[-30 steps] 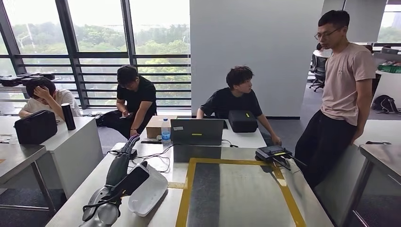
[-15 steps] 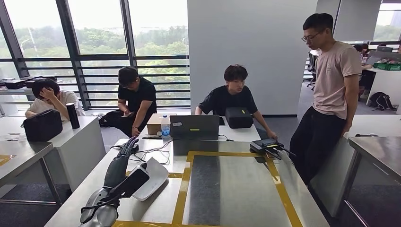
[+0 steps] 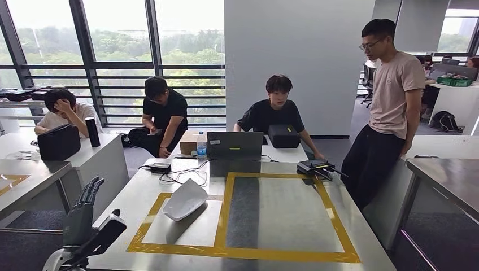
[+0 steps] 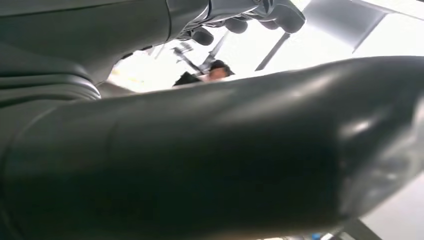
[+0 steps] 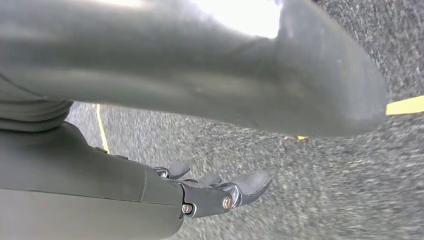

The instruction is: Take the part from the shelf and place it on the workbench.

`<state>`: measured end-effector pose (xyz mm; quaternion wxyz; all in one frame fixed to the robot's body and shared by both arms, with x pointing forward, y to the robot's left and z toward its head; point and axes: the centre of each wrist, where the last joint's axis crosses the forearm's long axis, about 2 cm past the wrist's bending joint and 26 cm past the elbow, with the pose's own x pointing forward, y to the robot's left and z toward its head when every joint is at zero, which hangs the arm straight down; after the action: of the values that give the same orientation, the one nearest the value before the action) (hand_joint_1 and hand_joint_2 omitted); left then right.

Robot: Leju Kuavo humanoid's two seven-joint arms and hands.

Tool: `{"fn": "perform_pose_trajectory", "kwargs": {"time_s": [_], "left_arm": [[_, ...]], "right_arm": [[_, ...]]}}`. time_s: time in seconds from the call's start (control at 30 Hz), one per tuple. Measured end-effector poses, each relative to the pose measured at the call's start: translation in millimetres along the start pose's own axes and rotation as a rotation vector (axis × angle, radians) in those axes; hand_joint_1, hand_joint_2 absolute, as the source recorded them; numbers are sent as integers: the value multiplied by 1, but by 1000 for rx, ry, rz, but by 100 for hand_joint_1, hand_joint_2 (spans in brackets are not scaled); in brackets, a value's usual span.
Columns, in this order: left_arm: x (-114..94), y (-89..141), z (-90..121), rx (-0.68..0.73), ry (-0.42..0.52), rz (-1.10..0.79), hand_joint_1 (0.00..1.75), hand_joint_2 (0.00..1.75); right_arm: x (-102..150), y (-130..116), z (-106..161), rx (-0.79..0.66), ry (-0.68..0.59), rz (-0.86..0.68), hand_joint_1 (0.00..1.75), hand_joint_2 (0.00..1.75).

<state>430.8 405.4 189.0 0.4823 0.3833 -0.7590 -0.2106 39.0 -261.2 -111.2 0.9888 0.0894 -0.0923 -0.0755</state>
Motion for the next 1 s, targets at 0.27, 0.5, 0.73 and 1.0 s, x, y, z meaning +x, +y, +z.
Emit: {"fn": "perform_pose_trajectory", "kwargs": {"time_s": [0.27,0.5,0.73,1.0], "left_arm": [[-99,-27,202,-54,560,169,0,0],[-91,-65,347,-229,1132,260,0,0],[-69,-74,429,-329,1506,275,0,0],[-45,-86,465,-454,1795,306,0,0]], "right_arm": [[-4,-1,0,-16,0,-49,0,0],[-7,-3,1,-18,10,-35,0,0],[-12,-8,2,-13,10,-15,0,0],[-7,-12,2,-5,-36,0,0,0]]}}
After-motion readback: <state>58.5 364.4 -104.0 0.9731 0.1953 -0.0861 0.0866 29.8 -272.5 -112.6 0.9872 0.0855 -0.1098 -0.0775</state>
